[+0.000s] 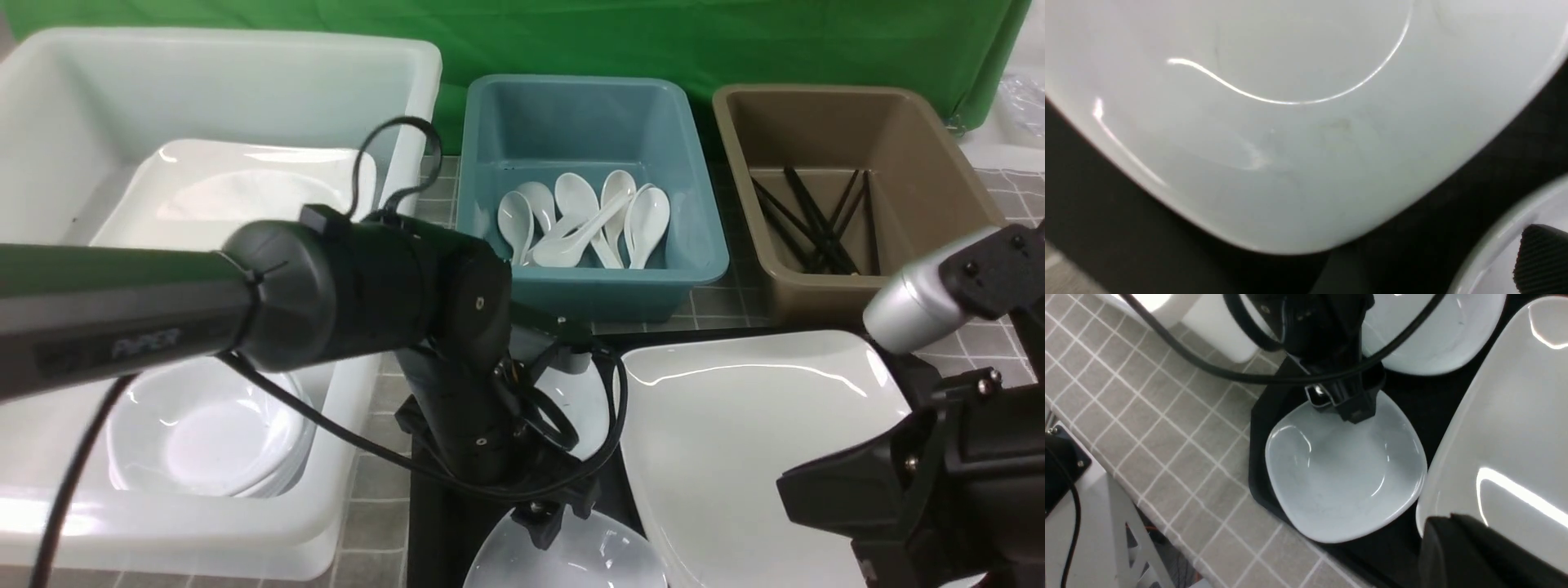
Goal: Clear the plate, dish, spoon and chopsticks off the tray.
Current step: Use the left arm to grab a small plate from the dinner plate, then use the left arm to put the small plate into the large storage box on the left
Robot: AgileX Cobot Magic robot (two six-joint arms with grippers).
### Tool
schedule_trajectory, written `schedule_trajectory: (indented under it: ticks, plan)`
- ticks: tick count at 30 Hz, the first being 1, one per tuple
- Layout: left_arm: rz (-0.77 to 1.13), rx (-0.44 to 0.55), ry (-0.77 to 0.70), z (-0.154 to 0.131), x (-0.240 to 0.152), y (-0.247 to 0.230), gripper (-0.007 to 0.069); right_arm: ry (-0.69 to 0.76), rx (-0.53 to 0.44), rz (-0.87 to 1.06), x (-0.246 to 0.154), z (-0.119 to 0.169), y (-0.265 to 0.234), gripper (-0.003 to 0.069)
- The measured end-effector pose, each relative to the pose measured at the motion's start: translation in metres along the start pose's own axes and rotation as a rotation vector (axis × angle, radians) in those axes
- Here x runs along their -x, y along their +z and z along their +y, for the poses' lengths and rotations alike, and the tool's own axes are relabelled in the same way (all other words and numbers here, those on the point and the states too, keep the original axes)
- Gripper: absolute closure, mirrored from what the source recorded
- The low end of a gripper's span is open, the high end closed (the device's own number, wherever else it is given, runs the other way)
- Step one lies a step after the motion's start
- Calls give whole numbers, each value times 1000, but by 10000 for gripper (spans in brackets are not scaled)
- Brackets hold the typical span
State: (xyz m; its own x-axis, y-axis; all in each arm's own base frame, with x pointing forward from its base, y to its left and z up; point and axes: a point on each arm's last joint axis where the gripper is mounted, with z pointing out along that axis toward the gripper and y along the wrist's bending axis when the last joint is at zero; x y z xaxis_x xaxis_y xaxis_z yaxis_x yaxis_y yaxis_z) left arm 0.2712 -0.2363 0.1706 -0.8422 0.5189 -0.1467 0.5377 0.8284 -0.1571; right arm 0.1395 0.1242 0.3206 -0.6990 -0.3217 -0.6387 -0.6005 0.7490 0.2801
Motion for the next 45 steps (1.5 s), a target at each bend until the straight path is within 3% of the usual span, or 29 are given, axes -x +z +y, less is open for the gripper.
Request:
schedule_trajectory:
  ticks: [4, 8, 10, 11, 12, 15, 26, 36, 41, 45]
  plan:
    - [9, -1, -6, 1, 1, 8, 123, 2, -2, -24, 2, 0, 0, 638]
    - [12, -1, -8, 1, 2, 10, 183, 2, -5, -48, 4, 0, 0, 638]
    - [21, -2, -9, 1, 1, 10, 290, 0, -5, -49, 4, 0, 0, 638]
    - [26, -2, -9, 1, 1, 10, 300, 0, -5, -49, 4, 0, 0, 638]
    - [38, -4, -9, 0, -1, 8, 398, -1, -5, -50, 4, 0, 0, 638]
    - [48, -12, -6, -2, -4, -5, 519, -1, -5, -52, 5, 0, 0, 638]
    - [-71, -29, 10, -9, -12, -62, 588, -2, -9, -87, 8, -1, -1, 638]
    - [-279, -64, 16, -16, -27, -129, 594, -2, -14, -128, 11, -1, -1, 638]
    - [-339, -60, -41, 3, -31, -171, 594, -17, -6, -189, 26, 4, -14, 638]
    - [-475, -32, -141, 42, -42, -224, 594, -80, 10, -264, 49, 14, -29, 638]
